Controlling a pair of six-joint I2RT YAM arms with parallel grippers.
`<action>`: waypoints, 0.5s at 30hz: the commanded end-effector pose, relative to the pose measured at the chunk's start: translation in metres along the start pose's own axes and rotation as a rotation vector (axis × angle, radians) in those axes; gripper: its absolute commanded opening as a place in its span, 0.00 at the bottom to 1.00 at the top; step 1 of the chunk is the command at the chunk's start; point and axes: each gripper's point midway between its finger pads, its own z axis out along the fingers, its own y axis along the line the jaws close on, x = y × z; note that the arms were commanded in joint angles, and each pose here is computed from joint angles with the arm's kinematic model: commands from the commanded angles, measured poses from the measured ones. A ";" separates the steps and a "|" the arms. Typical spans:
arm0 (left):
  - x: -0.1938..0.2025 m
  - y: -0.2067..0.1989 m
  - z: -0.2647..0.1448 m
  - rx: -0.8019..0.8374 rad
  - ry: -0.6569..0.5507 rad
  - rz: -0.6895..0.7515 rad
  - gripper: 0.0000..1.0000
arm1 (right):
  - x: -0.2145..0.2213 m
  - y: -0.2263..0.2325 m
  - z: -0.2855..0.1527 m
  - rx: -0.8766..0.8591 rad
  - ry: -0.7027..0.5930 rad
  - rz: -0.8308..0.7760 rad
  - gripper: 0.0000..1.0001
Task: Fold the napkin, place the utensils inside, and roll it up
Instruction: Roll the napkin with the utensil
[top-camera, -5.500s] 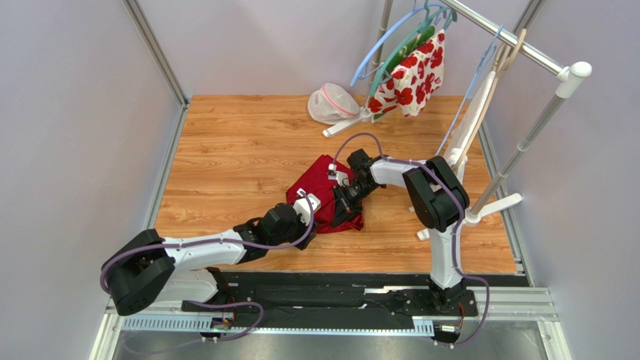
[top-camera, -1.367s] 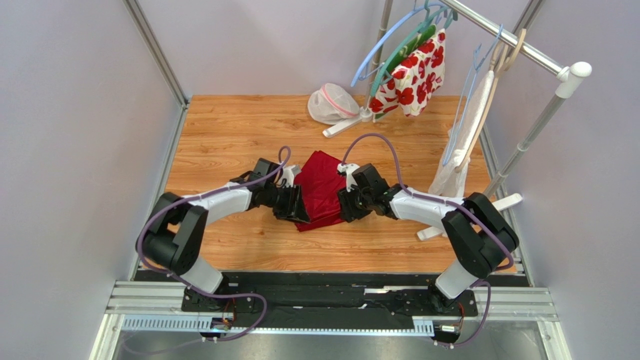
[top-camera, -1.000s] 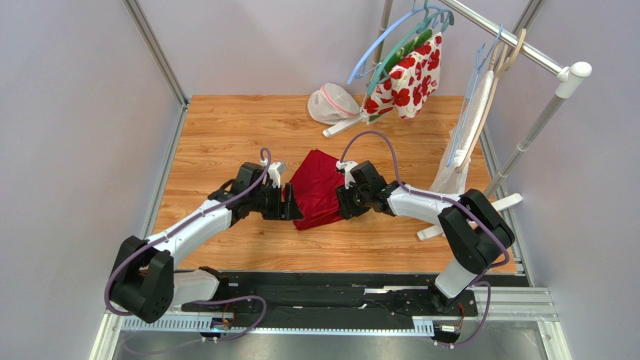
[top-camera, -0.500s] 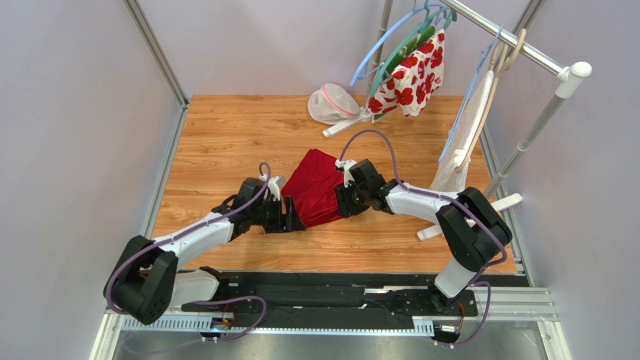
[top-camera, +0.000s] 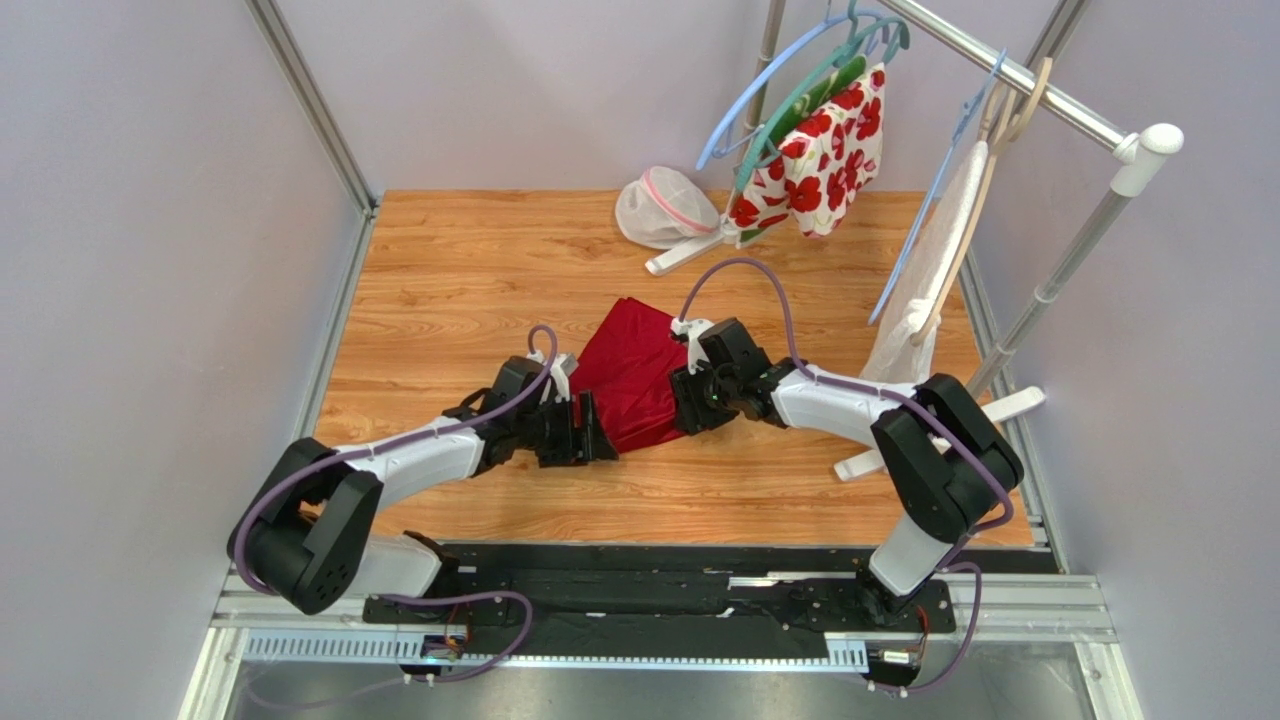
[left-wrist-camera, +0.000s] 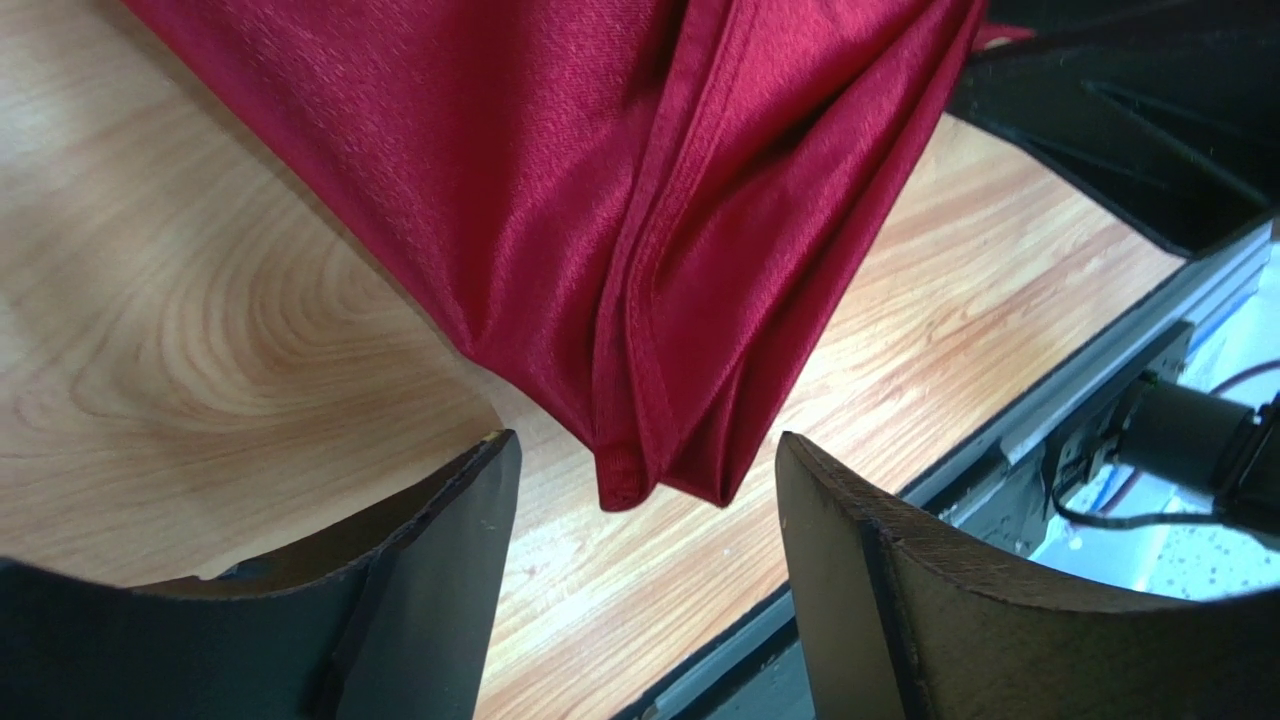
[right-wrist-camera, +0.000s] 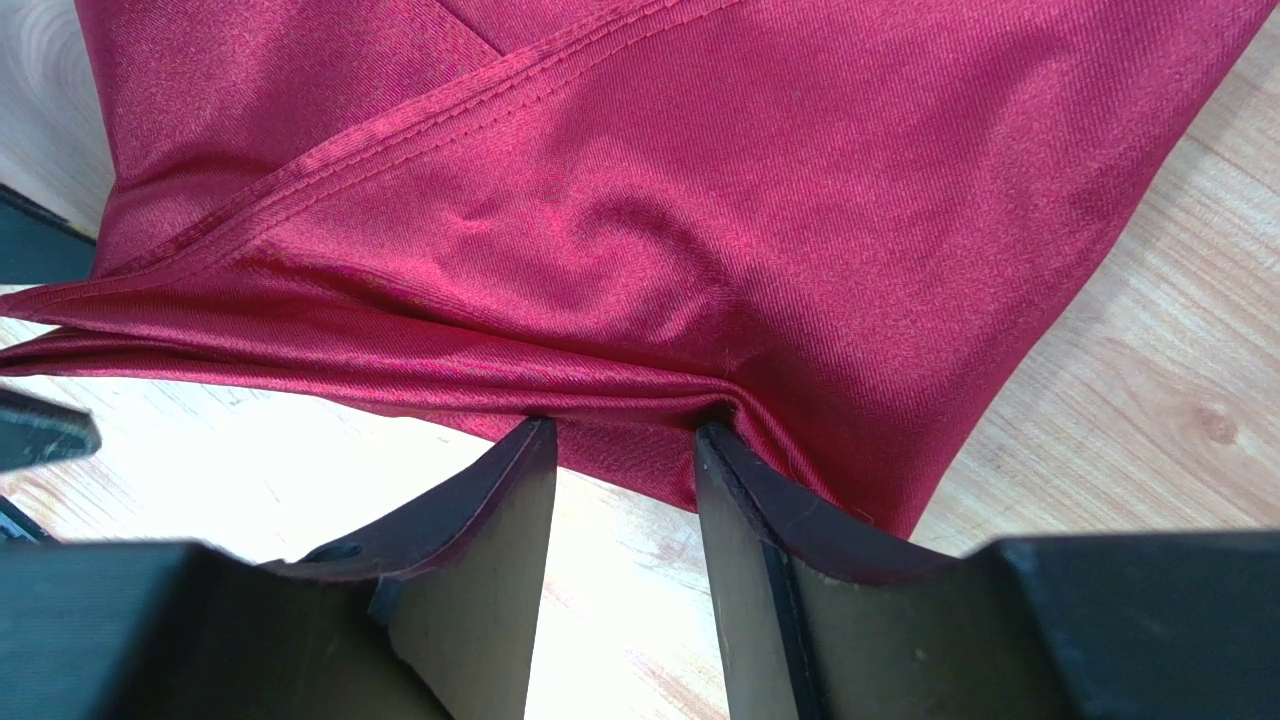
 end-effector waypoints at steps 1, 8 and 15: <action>-0.013 0.007 0.004 -0.053 -0.066 -0.029 0.70 | 0.041 -0.013 0.008 0.043 0.139 0.031 0.46; -0.014 0.021 0.002 -0.131 -0.085 -0.057 0.52 | 0.042 -0.012 0.008 0.035 0.144 0.036 0.46; -0.012 0.026 0.006 -0.147 -0.079 -0.067 0.43 | 0.044 -0.011 0.008 0.031 0.152 0.036 0.46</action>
